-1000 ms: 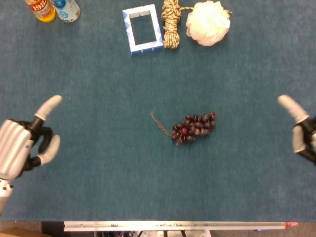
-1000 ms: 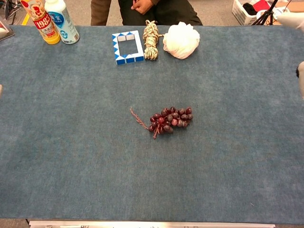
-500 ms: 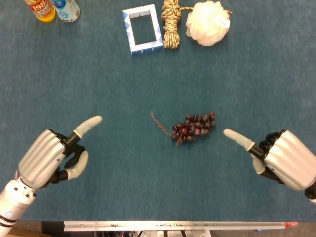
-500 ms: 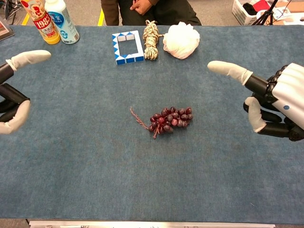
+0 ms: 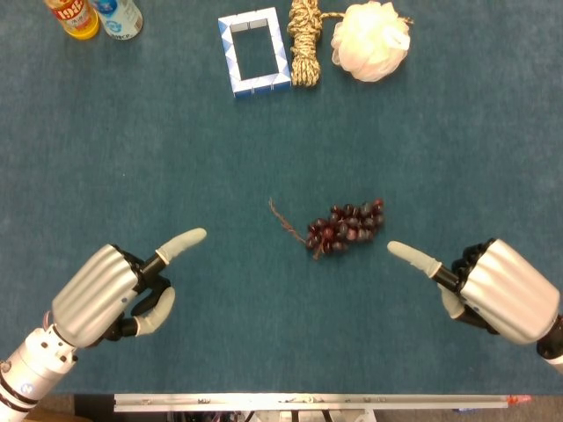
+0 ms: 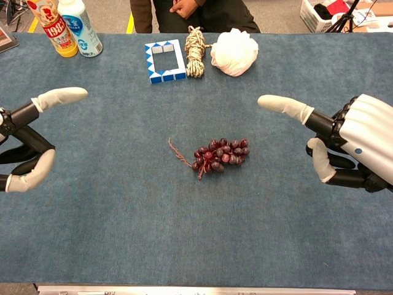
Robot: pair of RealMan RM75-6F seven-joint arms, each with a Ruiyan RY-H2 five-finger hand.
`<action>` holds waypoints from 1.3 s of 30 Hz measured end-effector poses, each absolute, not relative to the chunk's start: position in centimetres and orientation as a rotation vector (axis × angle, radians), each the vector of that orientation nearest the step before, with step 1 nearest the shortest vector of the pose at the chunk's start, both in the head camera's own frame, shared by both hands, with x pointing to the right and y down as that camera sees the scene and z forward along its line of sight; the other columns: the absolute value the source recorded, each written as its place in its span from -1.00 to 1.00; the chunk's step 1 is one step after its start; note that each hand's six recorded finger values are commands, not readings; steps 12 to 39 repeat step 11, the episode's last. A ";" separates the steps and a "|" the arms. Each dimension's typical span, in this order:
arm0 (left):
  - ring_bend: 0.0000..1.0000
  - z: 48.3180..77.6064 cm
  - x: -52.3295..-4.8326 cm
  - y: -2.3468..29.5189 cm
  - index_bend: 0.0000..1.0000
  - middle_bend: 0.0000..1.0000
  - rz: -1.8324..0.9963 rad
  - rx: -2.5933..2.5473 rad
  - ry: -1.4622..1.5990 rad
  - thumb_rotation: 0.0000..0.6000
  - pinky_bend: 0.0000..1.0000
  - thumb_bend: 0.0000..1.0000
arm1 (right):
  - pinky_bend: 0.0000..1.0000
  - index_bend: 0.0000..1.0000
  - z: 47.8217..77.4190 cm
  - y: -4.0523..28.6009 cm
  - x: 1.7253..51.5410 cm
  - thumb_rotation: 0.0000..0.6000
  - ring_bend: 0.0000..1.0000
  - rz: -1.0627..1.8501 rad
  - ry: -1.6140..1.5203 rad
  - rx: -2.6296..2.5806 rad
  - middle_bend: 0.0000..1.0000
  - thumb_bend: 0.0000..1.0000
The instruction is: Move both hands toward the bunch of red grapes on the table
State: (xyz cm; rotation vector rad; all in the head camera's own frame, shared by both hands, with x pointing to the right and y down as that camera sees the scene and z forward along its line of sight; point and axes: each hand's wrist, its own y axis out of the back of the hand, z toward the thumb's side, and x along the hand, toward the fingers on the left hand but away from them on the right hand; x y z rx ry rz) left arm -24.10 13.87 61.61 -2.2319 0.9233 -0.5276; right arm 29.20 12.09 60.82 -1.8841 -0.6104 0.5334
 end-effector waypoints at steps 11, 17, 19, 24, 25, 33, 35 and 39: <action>1.00 61.6 -23.9 14.0 -1.00 0.86 -0.534 -2.238 0.907 1.00 0.95 0.24 | 1.00 -1.00 61.0 12.1 29.2 1.00 1.00 0.537 -0.603 -1.893 1.00 0.83; 1.00 61.6 -23.9 14.0 -1.00 0.86 -0.534 -2.238 0.907 1.00 0.95 0.24 | 1.00 -1.00 61.0 12.1 29.2 1.00 1.00 0.537 -0.603 -1.893 1.00 0.83; 1.00 61.6 -23.9 14.0 -1.00 0.86 -0.534 -2.238 0.907 1.00 0.95 0.24 | 1.00 -1.00 61.0 12.1 29.2 1.00 1.00 0.537 -0.603 -1.893 1.00 0.83; 1.00 61.6 -23.9 14.0 -1.00 0.86 -0.534 -2.238 0.907 1.00 0.95 0.24 | 1.00 -1.00 61.0 12.1 29.2 1.00 1.00 0.537 -0.603 -1.893 1.00 0.83; 1.00 61.6 -23.9 14.0 -1.00 0.86 -0.534 -2.238 0.907 1.00 0.95 0.24 | 1.00 -1.00 61.0 12.1 29.2 1.00 1.00 0.537 -0.603 -1.893 1.00 0.83; 1.00 61.6 -23.9 14.0 -1.00 0.86 -0.534 -2.238 0.907 1.00 0.95 0.24 | 1.00 -1.00 61.0 12.1 29.2 1.00 1.00 0.537 -0.603 -1.893 1.00 0.83; 1.00 61.6 -23.9 14.0 -1.00 0.86 -0.534 -2.238 0.907 1.00 0.95 0.24 | 1.00 -1.00 61.0 12.1 29.2 1.00 1.00 0.537 -0.603 -1.893 1.00 0.83; 1.00 61.6 -23.9 14.0 -1.00 0.86 -0.534 -2.238 0.907 1.00 0.95 0.24 | 1.00 -1.00 61.0 12.1 29.2 1.00 1.00 0.537 -0.603 -1.893 1.00 0.83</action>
